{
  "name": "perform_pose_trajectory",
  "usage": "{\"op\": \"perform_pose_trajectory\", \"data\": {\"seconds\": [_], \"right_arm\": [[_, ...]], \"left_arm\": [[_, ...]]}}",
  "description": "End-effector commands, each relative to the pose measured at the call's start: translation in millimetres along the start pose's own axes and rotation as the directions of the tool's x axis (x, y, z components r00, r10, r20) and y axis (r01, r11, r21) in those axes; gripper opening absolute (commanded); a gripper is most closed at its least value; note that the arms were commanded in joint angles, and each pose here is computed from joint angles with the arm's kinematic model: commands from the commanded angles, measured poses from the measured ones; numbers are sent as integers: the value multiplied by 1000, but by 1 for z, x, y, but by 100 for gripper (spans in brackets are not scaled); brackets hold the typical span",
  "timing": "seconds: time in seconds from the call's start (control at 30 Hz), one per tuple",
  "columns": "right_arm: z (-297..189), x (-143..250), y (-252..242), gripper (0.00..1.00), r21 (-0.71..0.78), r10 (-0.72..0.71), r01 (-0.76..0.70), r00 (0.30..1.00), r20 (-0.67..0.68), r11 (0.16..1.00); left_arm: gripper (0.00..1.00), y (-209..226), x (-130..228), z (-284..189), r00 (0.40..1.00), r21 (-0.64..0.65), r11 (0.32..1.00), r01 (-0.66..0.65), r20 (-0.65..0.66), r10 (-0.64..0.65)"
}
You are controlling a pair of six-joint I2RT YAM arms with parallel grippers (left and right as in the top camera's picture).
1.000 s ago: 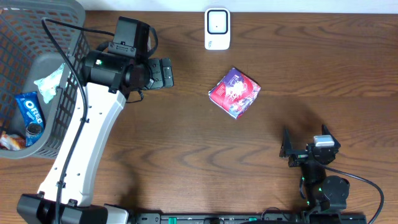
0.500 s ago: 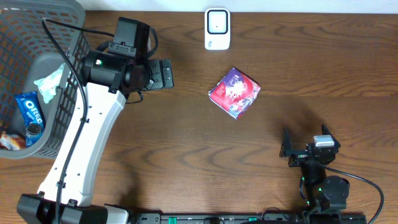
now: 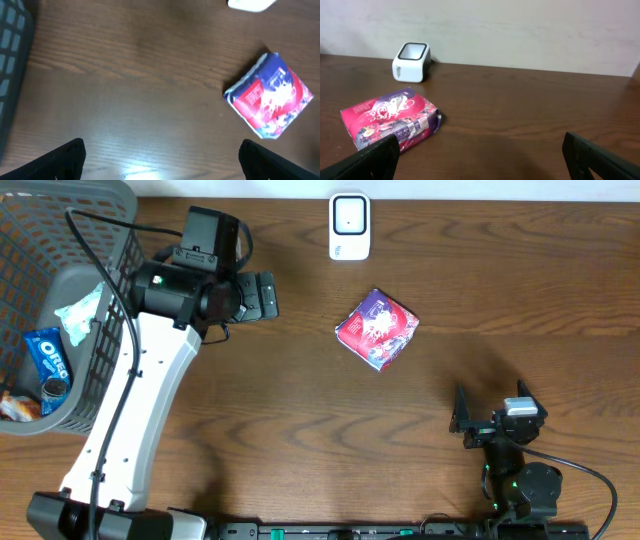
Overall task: Scan the item barcode
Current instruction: 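Reach the left gripper into the basket and grasp the blue Oreo pack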
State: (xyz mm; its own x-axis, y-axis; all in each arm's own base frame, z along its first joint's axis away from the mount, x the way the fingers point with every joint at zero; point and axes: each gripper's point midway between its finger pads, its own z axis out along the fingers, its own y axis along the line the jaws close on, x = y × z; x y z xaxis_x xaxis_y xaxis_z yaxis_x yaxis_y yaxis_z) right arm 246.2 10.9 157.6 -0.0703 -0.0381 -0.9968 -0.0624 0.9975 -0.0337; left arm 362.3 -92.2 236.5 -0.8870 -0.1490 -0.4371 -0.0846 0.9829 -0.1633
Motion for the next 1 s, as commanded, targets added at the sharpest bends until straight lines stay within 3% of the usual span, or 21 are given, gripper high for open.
{"op": "perform_pose_trajectory", "data": {"seconds": [0.0, 0.17, 0.27, 0.53, 0.63, 0.77, 0.87, 0.97], "right_arm": [[0, 0, 2, 99, -9, -2, 2, 1000, 1, 1000], [0, 0, 2, 99, -9, -1, 1, 1000, 2, 1000], [0, 0, 2, 99, -9, -1, 1, 1000, 1, 1000], [0, 0, 2, 99, -9, -1, 1, 1000, 2, 1000], [0, 0, 2, 99, -9, -1, 1, 1000, 2, 1000], [0, 0, 2, 99, -9, -1, 1, 1000, 1, 1000], [0, 0, 2, 99, -9, -1, 1, 1000, 2, 1000], [0, 0, 2, 99, -9, -1, 1, 1000, 2, 1000]], "left_arm": [[98, 31, -22, -1, 996, -71, 996, 56, 69, -51], [98, 53, -40, -24, 984, -3, 991, 132, 120, -130], [98, 69, -61, -57, 958, 10, 988, 157, 241, -155], [98, 161, -91, -146, 788, -73, 930, 360, 557, -261], [98, 218, -85, -165, 711, -178, 835, 520, 632, -308], [98, 287, -57, -165, 605, -258, 627, 735, 668, -434], [98, 316, -40, -147, 599, -306, 550, 777, 627, -498], [98, 329, -27, -120, 656, -385, 538, 750, 538, -530]]}}
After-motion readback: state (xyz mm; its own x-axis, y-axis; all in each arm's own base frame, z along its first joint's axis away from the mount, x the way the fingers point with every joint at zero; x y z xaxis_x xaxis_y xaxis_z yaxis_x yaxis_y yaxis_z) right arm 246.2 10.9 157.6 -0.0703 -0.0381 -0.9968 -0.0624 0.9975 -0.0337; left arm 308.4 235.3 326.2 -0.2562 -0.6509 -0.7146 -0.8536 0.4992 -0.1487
